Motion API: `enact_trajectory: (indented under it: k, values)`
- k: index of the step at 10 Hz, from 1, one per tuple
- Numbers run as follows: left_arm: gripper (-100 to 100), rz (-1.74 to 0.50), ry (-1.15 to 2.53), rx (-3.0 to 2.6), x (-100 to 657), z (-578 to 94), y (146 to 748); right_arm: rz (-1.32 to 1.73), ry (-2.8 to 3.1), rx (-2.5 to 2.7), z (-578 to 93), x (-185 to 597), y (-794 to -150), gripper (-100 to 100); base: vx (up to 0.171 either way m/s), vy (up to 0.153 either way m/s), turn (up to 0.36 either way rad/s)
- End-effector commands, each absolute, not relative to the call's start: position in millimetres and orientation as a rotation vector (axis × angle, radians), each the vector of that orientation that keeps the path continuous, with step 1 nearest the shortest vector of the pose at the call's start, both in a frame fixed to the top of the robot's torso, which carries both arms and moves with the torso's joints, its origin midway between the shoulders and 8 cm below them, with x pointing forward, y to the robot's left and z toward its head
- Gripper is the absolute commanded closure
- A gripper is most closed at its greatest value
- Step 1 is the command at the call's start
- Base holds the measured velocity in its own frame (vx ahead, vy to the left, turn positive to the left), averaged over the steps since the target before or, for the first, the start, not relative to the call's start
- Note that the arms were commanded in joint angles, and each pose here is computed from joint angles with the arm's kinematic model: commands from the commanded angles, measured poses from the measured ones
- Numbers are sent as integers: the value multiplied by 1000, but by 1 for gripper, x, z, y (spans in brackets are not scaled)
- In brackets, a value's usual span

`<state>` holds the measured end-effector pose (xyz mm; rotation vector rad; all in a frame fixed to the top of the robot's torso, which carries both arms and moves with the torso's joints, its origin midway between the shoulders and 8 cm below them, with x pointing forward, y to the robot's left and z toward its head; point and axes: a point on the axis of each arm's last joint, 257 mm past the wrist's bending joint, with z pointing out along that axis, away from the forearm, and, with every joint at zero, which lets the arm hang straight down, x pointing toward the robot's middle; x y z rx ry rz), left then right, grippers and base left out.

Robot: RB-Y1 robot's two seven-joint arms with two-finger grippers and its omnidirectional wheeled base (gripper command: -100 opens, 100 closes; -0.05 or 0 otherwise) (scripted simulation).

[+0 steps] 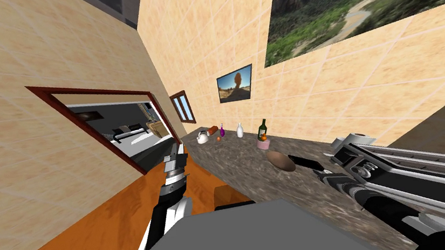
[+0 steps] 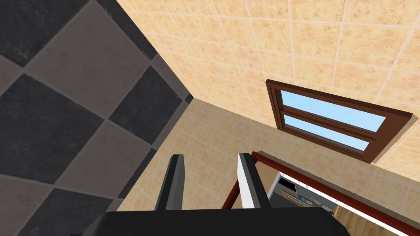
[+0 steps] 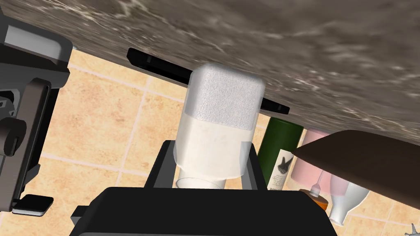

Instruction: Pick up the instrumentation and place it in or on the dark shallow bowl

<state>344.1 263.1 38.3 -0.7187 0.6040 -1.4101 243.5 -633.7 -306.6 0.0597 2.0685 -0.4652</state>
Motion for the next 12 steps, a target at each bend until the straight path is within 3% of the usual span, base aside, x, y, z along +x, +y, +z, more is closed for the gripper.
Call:
enact_trajectory:
  k: [1,12]
  values:
    - [0,-1410,604,-719,344,38,263,-472,2089,80,-311,230,-636,100,34,103,-57]
    - [0,-1410,604,-719,344,38,263,-583,2248,289,-320,107,-688,100,43,135,-88]
